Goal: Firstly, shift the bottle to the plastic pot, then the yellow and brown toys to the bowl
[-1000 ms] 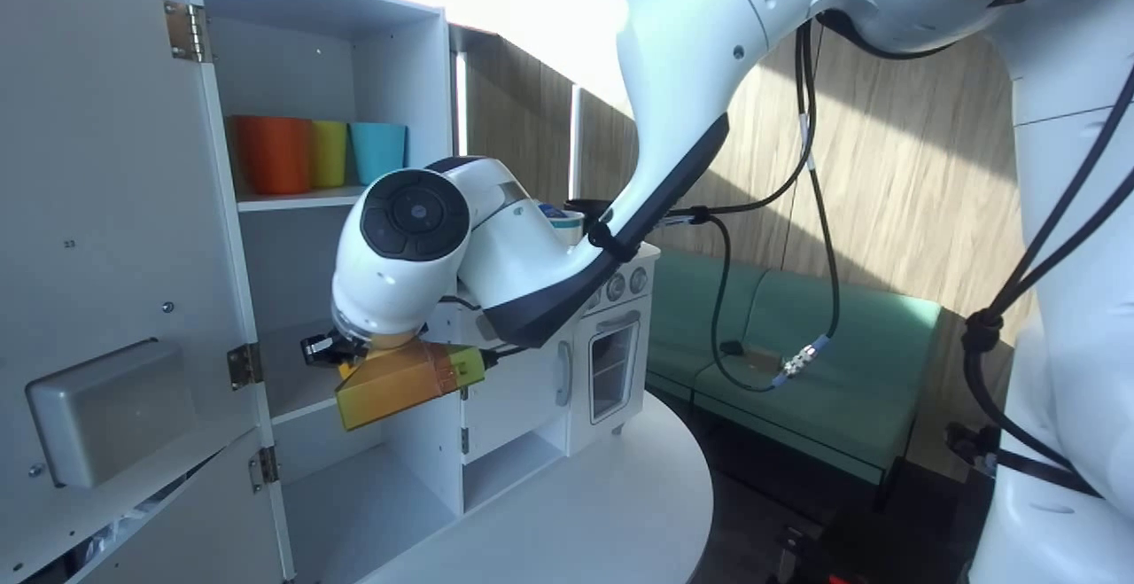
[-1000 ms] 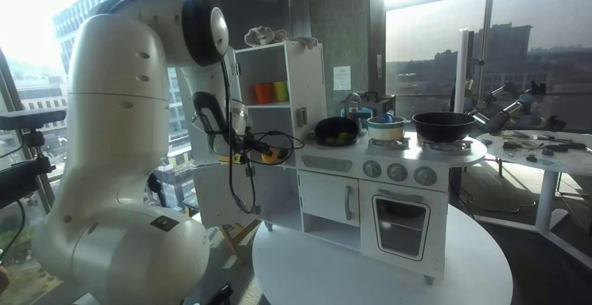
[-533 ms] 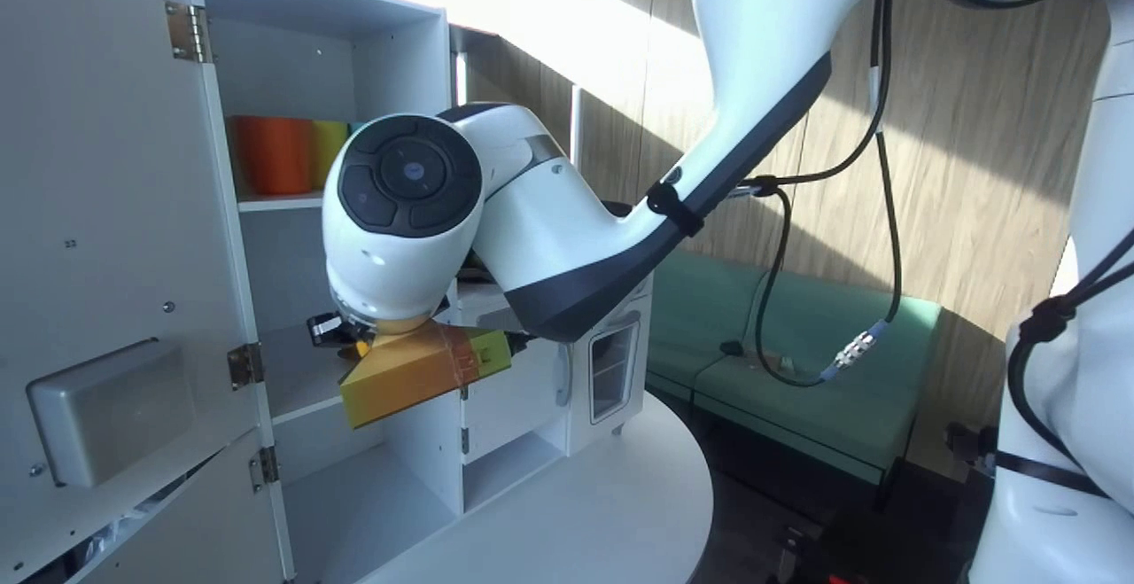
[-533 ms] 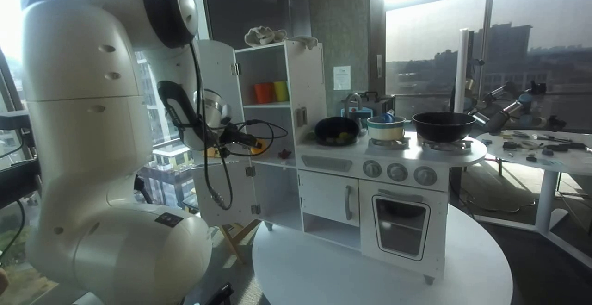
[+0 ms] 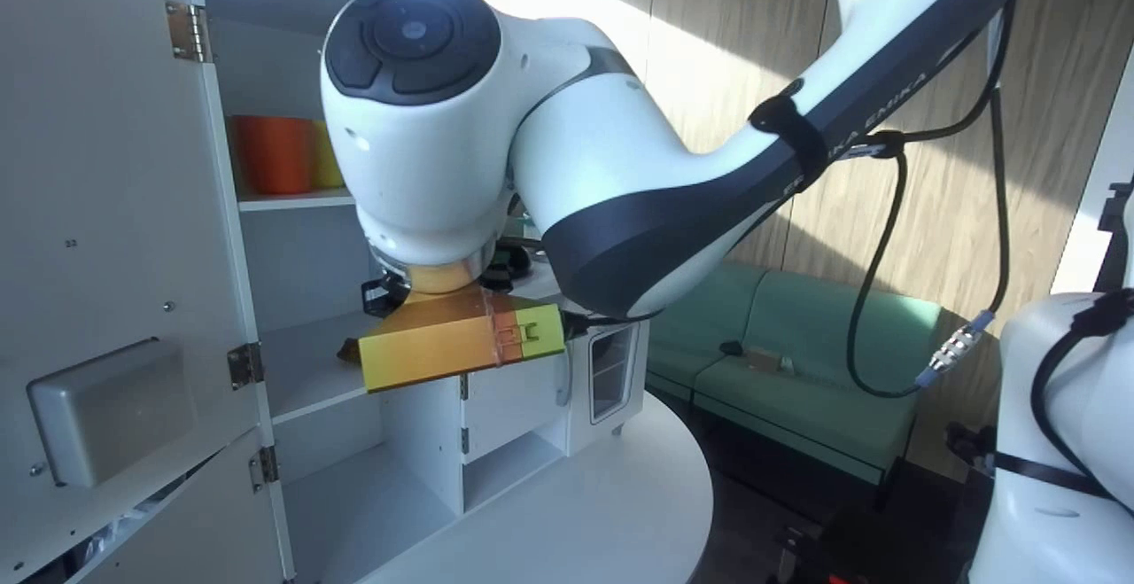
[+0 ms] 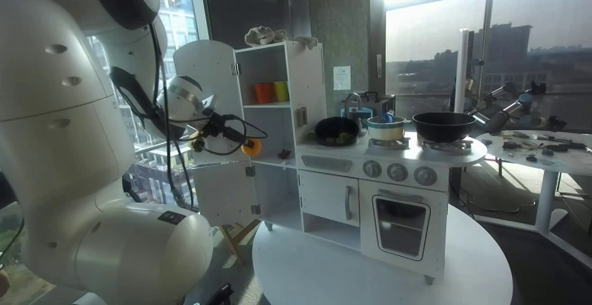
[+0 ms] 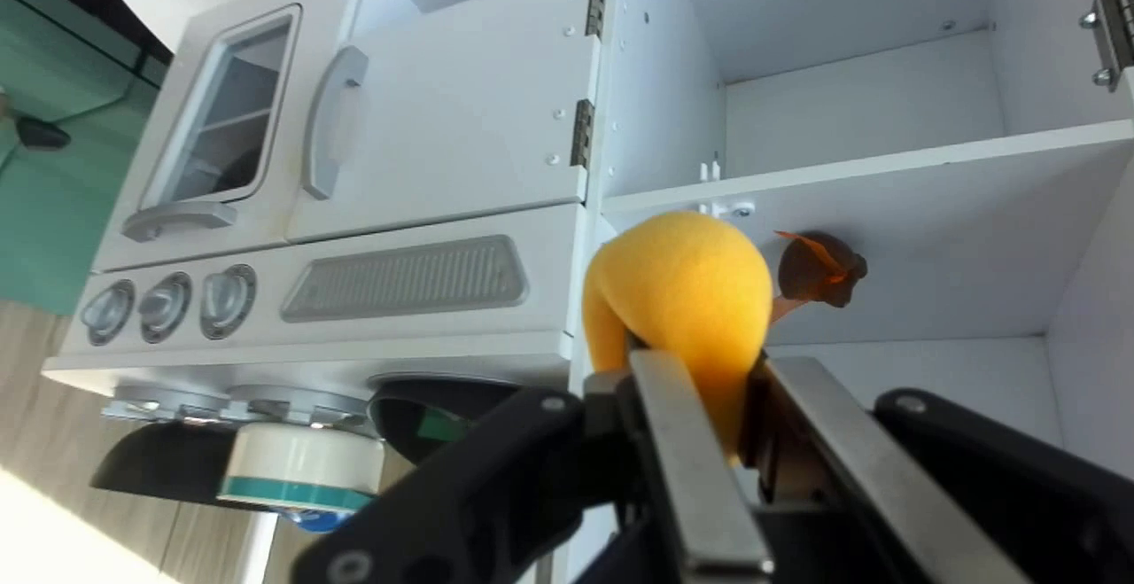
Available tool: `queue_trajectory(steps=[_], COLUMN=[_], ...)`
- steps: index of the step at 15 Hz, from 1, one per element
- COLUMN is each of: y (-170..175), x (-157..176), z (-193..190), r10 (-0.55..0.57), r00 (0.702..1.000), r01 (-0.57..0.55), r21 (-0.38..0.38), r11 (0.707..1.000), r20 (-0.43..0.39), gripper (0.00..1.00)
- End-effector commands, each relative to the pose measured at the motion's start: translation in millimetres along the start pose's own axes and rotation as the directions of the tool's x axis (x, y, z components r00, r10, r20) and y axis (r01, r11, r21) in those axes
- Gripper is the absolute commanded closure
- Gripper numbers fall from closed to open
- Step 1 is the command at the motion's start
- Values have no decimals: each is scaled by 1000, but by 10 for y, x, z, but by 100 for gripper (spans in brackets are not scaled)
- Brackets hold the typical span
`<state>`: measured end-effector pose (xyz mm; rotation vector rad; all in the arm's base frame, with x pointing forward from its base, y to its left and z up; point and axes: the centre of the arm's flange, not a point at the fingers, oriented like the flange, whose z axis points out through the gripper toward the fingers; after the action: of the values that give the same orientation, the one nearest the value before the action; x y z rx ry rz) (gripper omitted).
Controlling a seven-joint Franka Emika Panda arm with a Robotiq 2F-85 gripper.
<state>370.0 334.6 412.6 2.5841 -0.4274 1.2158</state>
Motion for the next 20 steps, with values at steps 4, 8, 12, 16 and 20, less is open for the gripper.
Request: queue_trajectory(steps=[4, 8, 12, 16, 20], y=[846, 1341, 1924, 2423, 2674], x=[511, 984, 1667, 2307, 2619], z=[-644, -675, -528, -124, 420], r10=[180, 251, 243, 148, 78], r00=[983, 962, 960, 978, 989], r01=[-181, -261, -257, -156, -70], r21=[-99, -102, -101, -45, 67], r11=[978, 960, 961, 987, 995], r20=[-26, -104, -138, -146, -125], gripper=[84, 84, 84, 84, 84])
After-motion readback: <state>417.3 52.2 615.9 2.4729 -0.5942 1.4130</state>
